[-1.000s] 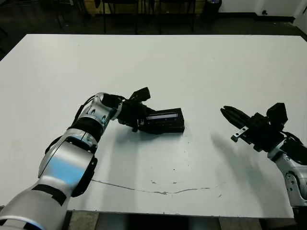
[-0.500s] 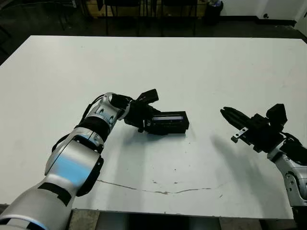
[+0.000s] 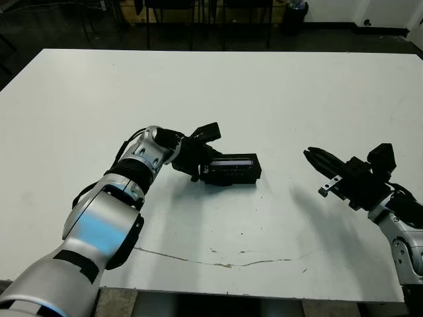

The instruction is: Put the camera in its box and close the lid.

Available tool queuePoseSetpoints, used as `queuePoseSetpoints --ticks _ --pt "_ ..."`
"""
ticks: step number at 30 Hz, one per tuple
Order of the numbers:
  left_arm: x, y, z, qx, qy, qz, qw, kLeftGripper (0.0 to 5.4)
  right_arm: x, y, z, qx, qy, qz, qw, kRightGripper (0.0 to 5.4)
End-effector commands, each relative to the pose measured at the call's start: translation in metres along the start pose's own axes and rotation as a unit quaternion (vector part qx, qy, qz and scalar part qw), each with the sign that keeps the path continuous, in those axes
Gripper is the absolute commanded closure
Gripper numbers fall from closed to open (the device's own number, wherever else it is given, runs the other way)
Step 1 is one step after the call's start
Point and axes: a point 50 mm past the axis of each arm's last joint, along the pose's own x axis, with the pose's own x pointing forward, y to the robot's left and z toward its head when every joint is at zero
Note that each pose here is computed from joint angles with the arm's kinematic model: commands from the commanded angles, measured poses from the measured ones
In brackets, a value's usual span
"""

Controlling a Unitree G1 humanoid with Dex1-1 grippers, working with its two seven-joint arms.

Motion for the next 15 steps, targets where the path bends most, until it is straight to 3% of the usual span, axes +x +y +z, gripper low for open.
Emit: queuePoseSetpoints --ticks 1,11,15 --pt "0.044 -0.037 -0.024 -0.008 0.045 -0.07 0.997 1.45 -0.003 0.0 -0.006 0.006 0.007 0.0 1.0 5.4" --pt "0.02 -0.033 -0.039 -0.006 0.054 -0.083 0.995 0.03 -0.003 0.001 -0.007 0.005 0.007 0.001 1.0 5.4" --pt "0.012 -0.032 -0.045 0.006 0.058 -0.077 0.995 0.01 -0.004 0.002 -0.006 0.0 0.01 -0.001 1.0 5.4"
